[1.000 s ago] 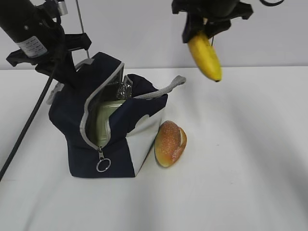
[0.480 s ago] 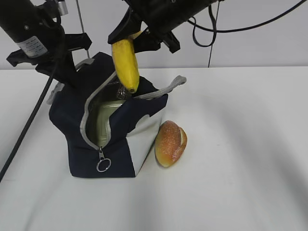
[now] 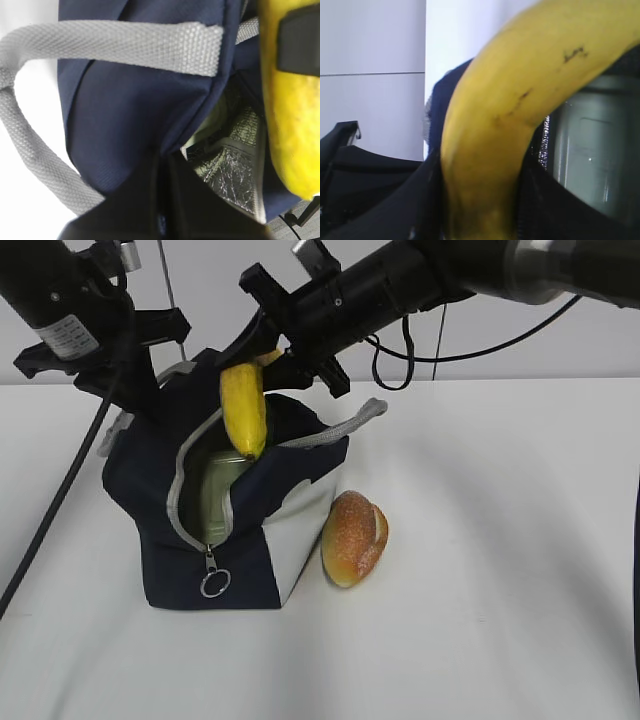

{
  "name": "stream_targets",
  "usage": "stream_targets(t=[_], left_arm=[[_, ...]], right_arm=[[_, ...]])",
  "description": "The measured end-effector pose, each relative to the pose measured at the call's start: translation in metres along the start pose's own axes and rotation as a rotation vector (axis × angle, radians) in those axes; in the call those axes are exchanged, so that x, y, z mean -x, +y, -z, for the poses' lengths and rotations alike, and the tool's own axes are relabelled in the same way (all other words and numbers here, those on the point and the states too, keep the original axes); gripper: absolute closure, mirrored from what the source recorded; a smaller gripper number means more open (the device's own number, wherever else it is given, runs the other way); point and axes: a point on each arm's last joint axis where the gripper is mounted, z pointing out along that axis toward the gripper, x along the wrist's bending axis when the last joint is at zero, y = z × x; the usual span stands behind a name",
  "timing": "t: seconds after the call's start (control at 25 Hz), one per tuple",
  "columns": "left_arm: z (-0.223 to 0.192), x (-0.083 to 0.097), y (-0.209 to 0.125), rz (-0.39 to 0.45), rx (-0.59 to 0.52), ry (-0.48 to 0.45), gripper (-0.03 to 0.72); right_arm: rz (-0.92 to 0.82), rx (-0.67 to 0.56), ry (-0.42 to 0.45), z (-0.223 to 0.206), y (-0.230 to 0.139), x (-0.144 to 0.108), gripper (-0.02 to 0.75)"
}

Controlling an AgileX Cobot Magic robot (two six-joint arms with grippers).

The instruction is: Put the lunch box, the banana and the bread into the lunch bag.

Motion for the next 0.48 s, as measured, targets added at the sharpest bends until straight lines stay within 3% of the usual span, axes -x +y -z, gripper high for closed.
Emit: stream_targets(t=[0.28, 0.48], left_arm=[[0.0, 0.0, 0.001, -0.001, 0.008, 0.003, 0.688], [0.0, 0.0, 0.001, -0.002, 0.014, 0.005, 0.688]], right_arm=[[0.036, -0.067, -0.146, -0.001, -0.006, 0.016, 0.457], [0.021, -0.112, -0.198, 0.0, -0.01, 0.021, 0.457]])
